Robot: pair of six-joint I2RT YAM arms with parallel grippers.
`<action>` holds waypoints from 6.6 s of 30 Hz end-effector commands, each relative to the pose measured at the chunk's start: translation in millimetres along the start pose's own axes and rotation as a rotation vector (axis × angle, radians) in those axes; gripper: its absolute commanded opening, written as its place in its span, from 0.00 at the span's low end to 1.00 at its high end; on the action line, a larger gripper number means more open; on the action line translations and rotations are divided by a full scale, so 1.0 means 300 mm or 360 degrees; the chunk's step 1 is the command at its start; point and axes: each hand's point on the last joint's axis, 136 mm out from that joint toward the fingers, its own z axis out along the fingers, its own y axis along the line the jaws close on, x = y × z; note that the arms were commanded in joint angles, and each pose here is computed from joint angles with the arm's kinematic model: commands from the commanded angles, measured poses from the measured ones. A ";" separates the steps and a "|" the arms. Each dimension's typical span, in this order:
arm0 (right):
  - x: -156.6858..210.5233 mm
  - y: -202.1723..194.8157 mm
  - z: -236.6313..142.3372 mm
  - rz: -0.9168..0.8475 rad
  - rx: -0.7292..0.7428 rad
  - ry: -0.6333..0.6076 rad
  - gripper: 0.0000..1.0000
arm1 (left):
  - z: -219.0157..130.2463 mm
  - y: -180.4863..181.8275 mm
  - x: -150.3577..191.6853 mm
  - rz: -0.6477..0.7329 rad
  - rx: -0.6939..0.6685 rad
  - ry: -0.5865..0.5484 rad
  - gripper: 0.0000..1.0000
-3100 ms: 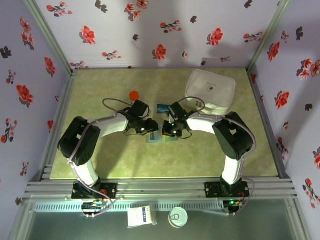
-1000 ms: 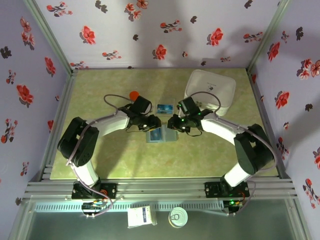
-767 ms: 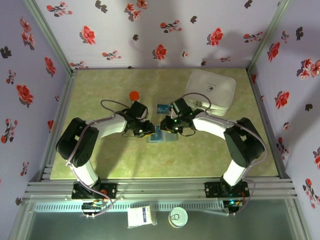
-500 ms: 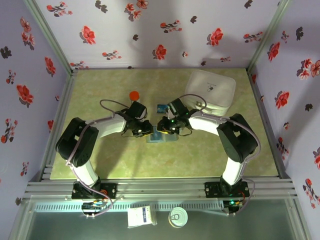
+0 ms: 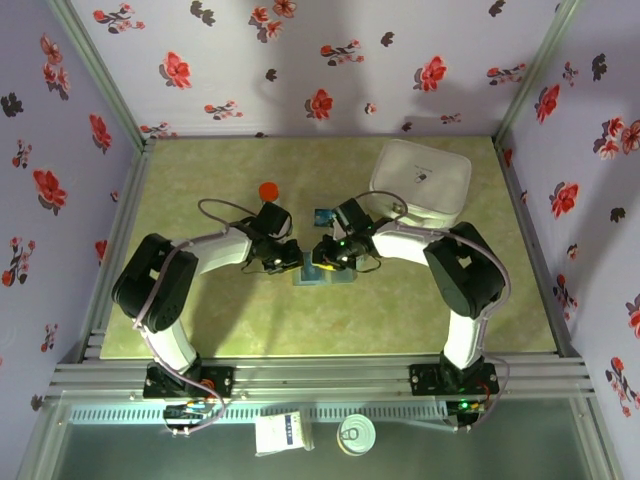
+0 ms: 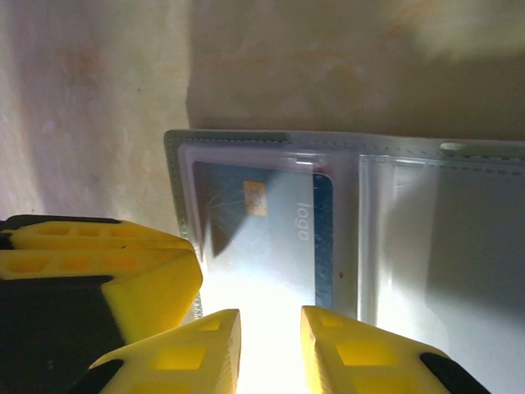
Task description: Take the credit cards out of the card holder
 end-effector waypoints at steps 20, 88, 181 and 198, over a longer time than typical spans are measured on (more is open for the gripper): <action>-0.007 -0.013 -0.057 -0.0096 0.0162 -0.0049 0.27 | -0.033 0.006 -0.001 0.0010 -0.0033 0.0008 0.12; -0.029 -0.077 -0.042 0.0087 -0.0081 -0.0042 0.24 | 0.024 -0.036 0.033 0.0089 -0.0100 0.0109 0.00; -0.347 0.029 -0.382 -0.2266 0.0601 0.0329 0.00 | -0.182 0.074 0.038 -0.0071 0.0012 -0.0079 0.10; -0.463 0.070 -0.246 -0.2398 0.0538 0.0401 0.00 | -0.178 0.118 0.025 -0.0102 -0.0041 -0.0063 0.10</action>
